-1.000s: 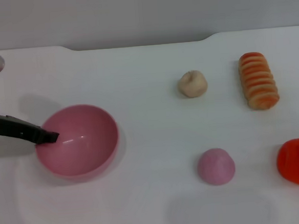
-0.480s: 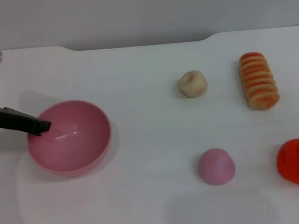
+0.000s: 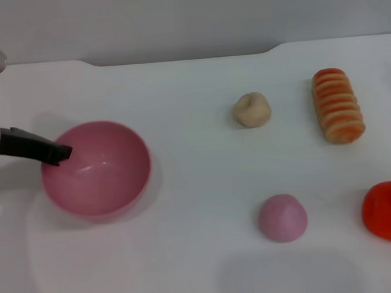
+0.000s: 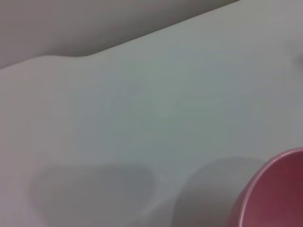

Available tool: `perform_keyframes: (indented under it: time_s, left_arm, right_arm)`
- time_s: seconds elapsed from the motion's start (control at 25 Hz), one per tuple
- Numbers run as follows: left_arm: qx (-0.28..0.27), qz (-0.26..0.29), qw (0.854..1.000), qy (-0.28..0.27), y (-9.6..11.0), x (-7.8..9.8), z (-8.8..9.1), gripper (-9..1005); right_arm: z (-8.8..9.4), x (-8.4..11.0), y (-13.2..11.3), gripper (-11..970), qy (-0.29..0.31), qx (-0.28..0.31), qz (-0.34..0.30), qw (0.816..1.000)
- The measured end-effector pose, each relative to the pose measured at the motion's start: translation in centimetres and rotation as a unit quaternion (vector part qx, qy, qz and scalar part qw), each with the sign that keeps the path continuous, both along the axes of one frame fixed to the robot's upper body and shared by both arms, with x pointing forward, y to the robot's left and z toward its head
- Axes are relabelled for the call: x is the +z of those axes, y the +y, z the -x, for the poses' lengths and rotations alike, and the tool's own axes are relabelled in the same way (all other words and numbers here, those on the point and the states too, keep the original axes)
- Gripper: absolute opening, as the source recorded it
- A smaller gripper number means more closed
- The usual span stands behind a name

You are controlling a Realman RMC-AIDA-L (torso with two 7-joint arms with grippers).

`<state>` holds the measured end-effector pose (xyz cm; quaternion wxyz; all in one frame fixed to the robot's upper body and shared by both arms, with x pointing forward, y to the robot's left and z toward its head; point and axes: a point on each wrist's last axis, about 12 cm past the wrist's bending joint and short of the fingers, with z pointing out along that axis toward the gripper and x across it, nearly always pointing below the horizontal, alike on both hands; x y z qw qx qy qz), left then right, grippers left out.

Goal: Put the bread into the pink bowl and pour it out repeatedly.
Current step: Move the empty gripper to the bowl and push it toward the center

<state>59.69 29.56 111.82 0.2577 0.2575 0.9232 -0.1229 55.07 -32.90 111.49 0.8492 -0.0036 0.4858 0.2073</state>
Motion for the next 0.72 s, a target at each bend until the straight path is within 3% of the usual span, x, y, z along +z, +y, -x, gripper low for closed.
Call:
perform_keyframes:
  time_s: [0.16, 0.28, 0.44, 0.64, 0.72]
  left_arm:
    - [-0.009, -0.003, 1.000, -0.008, -0.5, 0.4, -0.5, 38]
    - [-0.015, -0.006, 1.000, -0.019, -0.9, 0.7, -0.9, 38]
    - [-0.017, -0.008, 1.000, -0.023, -0.9, 0.7, -1.0, 38]
    - [-0.020, -0.009, 0.999, -0.025, -1.0, 0.7, -1.1, 38]
    - [-0.020, -0.009, 0.999, -0.027, -1.0, 0.6, -1.1, 38]
  right_arm:
    - [-2.6, 2.6, 2.4, 708, 0.049, 0.156, 0.045, 0.986]
    - [-3.9, 4.5, 5.1, 709, 0.098, 0.268, 0.103, 0.953]
    - [-5.3, 6.2, 8.0, 711, 0.206, 0.388, 0.175, 0.881]
    - [-6.5, 7.6, 8.6, 713, 0.355, 0.458, 0.246, 0.777]
    - [-6.5, 8.3, 8.1, 714, 0.399, 0.467, 0.265, 0.744]
